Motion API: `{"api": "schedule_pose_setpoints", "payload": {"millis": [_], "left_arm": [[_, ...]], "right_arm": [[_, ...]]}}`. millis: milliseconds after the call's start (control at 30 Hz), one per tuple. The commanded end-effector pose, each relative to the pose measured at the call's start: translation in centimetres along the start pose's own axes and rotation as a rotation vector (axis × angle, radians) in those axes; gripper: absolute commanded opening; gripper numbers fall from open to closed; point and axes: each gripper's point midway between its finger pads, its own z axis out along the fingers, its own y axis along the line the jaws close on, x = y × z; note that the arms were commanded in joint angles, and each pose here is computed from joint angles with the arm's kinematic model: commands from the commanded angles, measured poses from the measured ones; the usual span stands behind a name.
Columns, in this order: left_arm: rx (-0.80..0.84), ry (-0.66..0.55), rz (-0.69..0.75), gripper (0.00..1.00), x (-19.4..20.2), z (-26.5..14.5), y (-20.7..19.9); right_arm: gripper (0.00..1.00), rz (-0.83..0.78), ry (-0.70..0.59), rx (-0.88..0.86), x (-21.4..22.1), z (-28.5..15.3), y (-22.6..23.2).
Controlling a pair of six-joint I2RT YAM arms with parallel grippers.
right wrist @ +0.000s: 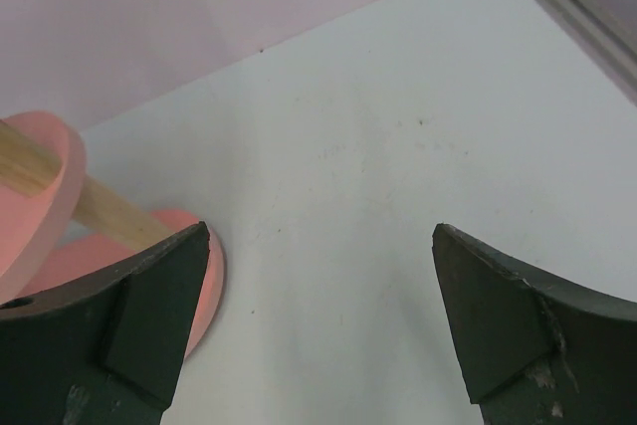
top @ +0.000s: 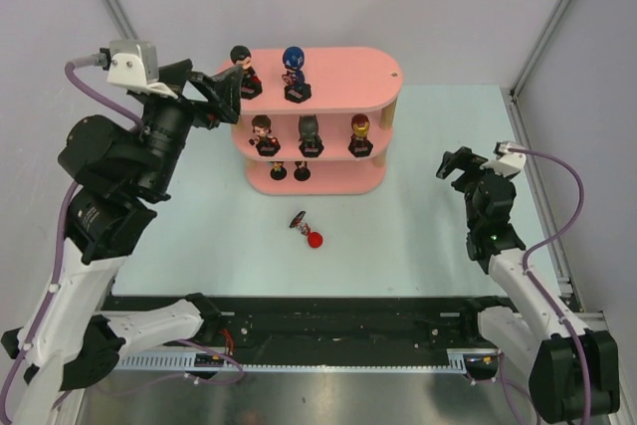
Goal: Place and organize the plastic toys onto the shelf
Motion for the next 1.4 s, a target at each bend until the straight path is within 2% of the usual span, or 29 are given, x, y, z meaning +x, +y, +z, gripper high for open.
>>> {"api": "schedule_pose_setpoints", "payload": {"millis": [0, 200, 367, 433, 600, 667, 700, 933, 967, 1133, 1367], "left_arm": [[0.016, 0.039, -0.028, 0.9, 1.2, -1.3, 0.1], [0.028, 0.118, -0.036, 0.9, 4.5, -2.1, 0.1], [0.021, 0.164, -0.036, 0.92, 6.5, -2.6, 0.3], [0.022, 0.168, -0.05, 0.92, 6.6, -2.8, 0.3], [0.01, 0.194, -0.061, 0.93, 7.8, -3.7, 0.8], [0.003, 0.211, -0.059, 0.93, 8.5, -3.9, 0.9], [0.001, 0.216, -0.057, 0.94, 8.6, -4.2, 1.1], [-0.001, 0.229, -0.062, 0.95, 9.1, -4.9, 1.3], [-0.003, 0.233, -0.06, 0.95, 9.3, -4.9, 1.4], [-0.002, 0.233, -0.066, 0.96, 9.2, -5.3, 1.5], [-0.004, 0.234, -0.067, 0.96, 9.3, -5.4, 1.6]], "right_arm": [[1.0, 0.092, 0.134, 0.009, 1.0, -1.6, 0.8], [1.0, 0.142, 0.293, -0.103, 3.4, -4.1, 3.6], [1.0, 0.122, 0.374, -0.247, 5.6, -7.6, 8.9], [1.0, 0.109, 0.394, -0.254, 6.6, -8.8, 10.0], [1.0, 0.072, 0.522, -0.421, 11.6, -13.6, 15.1], [0.99, 0.091, 0.529, -0.489, 12.4, -14.6, 17.3], [0.99, 0.052, 0.568, -0.502, 14.3, -15.3, 17.8], [0.94, 0.051, 0.679, -0.589, 20.4, -16.0, 21.2], [0.94, 0.075, 0.654, -0.624, 20.1, -15.7, 22.2], [0.92, 0.055, 0.704, -0.684, 23.0, -15.8, 23.7], [0.91, 0.053, 0.728, -0.778, 24.3, -16.4, 25.2]]}}
